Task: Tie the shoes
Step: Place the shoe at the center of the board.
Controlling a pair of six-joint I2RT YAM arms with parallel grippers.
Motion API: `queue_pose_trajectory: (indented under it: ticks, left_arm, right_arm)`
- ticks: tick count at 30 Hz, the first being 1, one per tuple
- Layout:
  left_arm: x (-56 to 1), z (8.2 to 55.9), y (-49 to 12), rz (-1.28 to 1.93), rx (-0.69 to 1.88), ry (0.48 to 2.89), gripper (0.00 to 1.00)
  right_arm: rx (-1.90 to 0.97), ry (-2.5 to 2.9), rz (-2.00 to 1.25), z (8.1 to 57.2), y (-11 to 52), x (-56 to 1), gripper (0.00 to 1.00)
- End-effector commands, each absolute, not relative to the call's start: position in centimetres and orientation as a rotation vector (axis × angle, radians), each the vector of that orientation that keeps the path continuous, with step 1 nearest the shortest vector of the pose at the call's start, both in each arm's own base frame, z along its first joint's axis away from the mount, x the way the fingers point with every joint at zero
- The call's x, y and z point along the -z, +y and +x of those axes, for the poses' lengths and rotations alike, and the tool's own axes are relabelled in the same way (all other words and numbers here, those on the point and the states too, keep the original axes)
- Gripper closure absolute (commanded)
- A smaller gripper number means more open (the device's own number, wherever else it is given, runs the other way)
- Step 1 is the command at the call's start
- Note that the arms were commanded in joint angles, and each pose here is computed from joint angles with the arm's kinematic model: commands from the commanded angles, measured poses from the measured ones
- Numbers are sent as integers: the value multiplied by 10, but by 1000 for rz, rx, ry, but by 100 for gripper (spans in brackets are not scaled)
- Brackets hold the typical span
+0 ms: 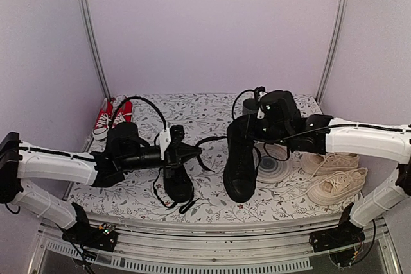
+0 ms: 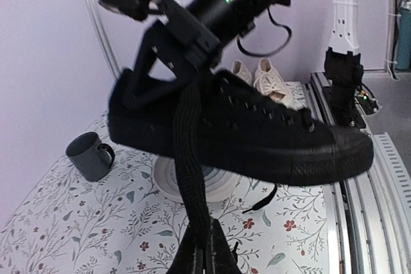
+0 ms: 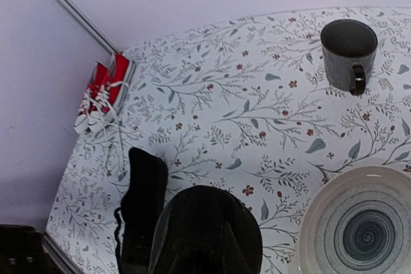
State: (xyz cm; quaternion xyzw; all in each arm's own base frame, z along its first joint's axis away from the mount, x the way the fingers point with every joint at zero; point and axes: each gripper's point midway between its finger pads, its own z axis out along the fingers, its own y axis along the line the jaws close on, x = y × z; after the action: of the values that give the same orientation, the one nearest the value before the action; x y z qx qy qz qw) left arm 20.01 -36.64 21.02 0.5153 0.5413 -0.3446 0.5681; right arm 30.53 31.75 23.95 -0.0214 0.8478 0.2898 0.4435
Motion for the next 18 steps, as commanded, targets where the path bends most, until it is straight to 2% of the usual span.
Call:
queue_pose_trajectory:
  ticks: [1,5,6,8,11,14,18]
  left_arm:
    - [-196,215,-341,1095,702,1517,100]
    - [-173,222,-327,1059,638,1620,100]
    - [-169,224,-325,1055,629,1636,100]
    - [-163,227,-323,1053,609,1657,100]
    - [-155,233,-322,1053,582,1680,100]
    - [-146,235,-321,1072,562,1695,100]
    - [-141,233,-322,1108,558,1706,100]
  right_arm:
    - [-538,2220,-23,308,337,-193,100]
    - [-525,2310,-90,308,369,-150,99]
    - [-551,2322,-118,306,382,-146,96]
    - [-527,2373,-174,299,396,-130,86]
    - [-464,2458,-209,290,395,-108,57]
    - [-454,2466,-179,281,377,-118,47]
    - [-391,2499,-134,261,335,-135,45]
